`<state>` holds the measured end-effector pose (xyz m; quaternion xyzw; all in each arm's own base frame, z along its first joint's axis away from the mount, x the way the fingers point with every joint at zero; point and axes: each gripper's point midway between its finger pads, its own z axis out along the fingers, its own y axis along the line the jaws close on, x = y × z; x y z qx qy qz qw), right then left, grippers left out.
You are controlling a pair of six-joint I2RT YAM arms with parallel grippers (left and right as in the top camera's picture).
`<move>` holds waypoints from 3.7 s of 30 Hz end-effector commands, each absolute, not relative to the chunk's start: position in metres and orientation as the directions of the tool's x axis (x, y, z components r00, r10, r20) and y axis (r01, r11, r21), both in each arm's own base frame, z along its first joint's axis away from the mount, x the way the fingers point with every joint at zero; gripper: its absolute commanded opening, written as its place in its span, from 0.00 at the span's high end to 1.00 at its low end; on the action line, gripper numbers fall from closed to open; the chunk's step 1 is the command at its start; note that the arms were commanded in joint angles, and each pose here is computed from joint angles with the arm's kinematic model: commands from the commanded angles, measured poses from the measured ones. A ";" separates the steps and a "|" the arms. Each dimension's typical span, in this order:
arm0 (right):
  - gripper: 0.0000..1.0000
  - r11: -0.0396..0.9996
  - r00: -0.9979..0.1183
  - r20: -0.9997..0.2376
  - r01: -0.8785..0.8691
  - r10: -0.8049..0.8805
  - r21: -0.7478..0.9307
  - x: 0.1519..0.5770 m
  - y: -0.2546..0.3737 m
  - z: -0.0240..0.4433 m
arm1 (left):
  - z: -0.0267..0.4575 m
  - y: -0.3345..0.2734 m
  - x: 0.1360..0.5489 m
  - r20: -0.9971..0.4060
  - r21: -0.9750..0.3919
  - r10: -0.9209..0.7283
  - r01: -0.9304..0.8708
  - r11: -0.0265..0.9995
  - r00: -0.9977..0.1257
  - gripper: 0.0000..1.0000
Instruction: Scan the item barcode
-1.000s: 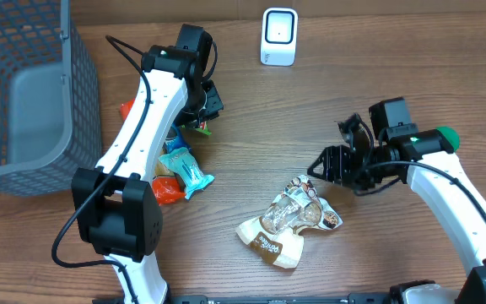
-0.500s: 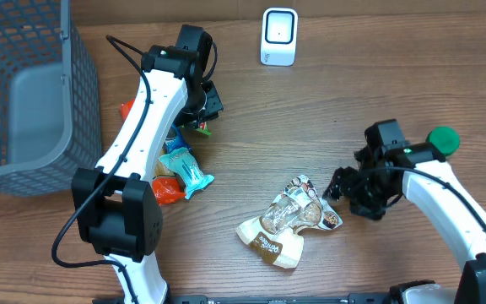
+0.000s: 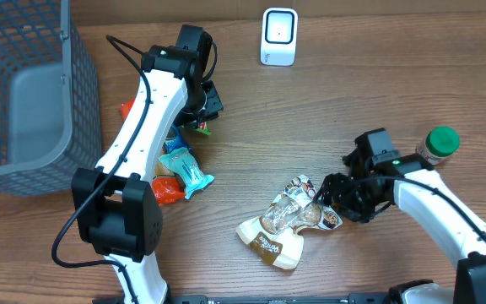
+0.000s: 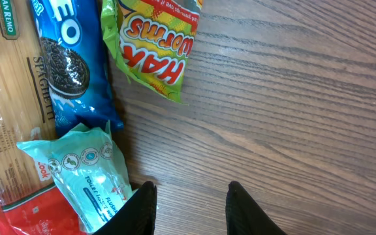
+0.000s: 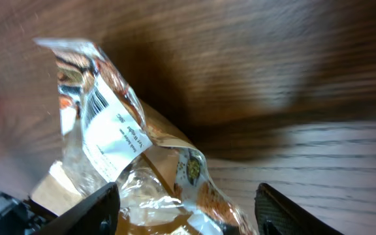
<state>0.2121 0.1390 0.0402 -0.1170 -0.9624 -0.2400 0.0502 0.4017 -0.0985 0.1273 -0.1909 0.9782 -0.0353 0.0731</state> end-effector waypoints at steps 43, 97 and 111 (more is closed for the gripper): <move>0.30 0.749 -0.916 0.314 0.387 0.248 0.537 0.185 0.169 0.030 | 0.140 -0.094 0.404 -0.170 -0.094 -0.358 -0.347 0.933 -0.918 0.71; 0.96 1.000 -0.941 -0.337 0.027 0.022 -0.012 0.323 0.092 0.144 | 0.140 -0.094 0.404 -0.170 -0.095 -0.359 -0.347 0.933 -0.918 0.71; 0.96 0.985 -0.937 -0.303 -0.156 -0.173 -0.078 0.346 0.194 0.137 | 0.140 -0.095 0.403 -0.166 -0.098 -0.358 -0.346 0.933 -0.919 0.71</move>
